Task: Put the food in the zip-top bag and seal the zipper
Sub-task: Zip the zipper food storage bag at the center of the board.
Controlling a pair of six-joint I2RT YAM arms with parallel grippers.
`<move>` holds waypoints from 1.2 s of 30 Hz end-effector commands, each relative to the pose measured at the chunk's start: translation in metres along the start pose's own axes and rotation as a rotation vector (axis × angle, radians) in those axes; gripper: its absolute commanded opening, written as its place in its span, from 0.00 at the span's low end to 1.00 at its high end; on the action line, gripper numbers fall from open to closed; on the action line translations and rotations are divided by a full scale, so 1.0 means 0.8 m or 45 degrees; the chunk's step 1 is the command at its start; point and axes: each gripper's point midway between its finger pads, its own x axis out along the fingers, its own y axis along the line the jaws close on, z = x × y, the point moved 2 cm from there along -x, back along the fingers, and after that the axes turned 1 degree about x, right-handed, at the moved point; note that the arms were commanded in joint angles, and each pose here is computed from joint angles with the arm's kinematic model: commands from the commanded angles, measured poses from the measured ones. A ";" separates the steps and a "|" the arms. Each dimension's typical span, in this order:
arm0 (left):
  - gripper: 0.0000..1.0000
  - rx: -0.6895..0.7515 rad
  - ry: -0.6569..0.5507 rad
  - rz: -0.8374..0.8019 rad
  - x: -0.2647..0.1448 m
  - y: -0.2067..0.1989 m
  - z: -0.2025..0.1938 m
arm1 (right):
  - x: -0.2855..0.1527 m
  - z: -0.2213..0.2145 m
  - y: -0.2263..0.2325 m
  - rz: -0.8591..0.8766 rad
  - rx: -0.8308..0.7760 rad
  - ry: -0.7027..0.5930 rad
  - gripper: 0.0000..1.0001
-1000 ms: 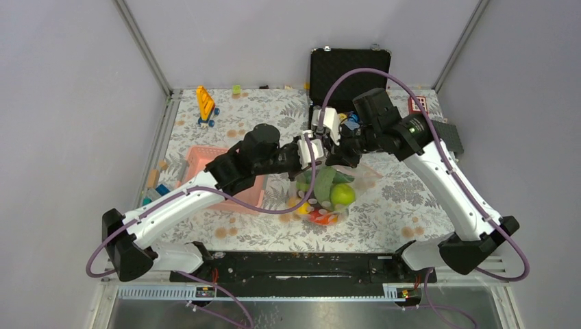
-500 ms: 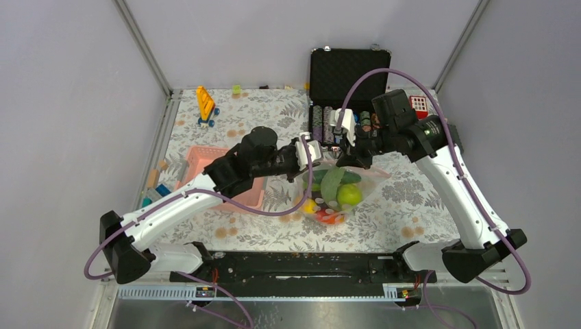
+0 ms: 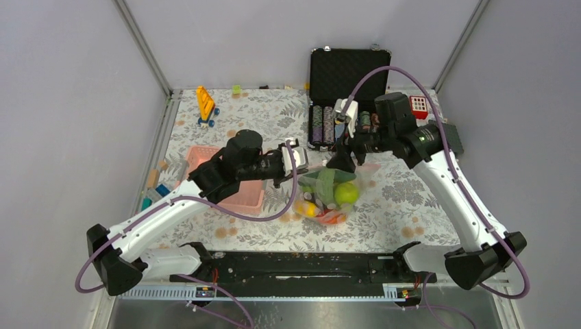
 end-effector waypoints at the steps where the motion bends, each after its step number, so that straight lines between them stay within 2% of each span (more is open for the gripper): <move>1: 0.00 0.033 -0.070 -0.048 -0.015 -0.007 0.018 | -0.038 0.052 -0.021 -0.293 0.029 -0.237 0.66; 4: 0.00 0.036 -0.096 -0.049 -0.013 -0.007 0.023 | -0.057 0.068 -0.013 -0.363 0.021 -0.363 0.71; 6: 0.00 0.040 -0.111 -0.048 -0.014 -0.006 0.027 | -0.065 0.062 -0.007 -0.395 0.011 -0.372 0.73; 10: 0.00 0.050 -0.130 -0.027 -0.015 -0.001 0.035 | -0.076 0.036 -0.008 -0.477 -0.008 -0.265 0.75; 15: 0.00 0.070 -0.138 -0.007 -0.013 0.005 0.041 | -0.071 0.022 -0.014 -0.454 -0.025 -0.128 0.75; 24: 0.00 0.096 -0.135 0.009 -0.006 0.012 0.046 | -0.049 -0.015 -0.007 -0.246 -0.141 0.066 0.75; 28: 0.00 0.087 -0.146 0.035 -0.002 0.019 0.050 | -0.040 -0.022 0.008 -0.102 -0.159 0.088 0.75; 33: 0.00 0.087 -0.153 0.095 -0.001 0.030 0.054 | -0.050 -0.015 0.006 -0.175 -0.141 0.076 0.76; 36: 0.00 0.085 -0.182 0.111 -0.001 0.033 0.061 | -0.046 -0.010 0.012 -0.152 -0.142 0.000 0.66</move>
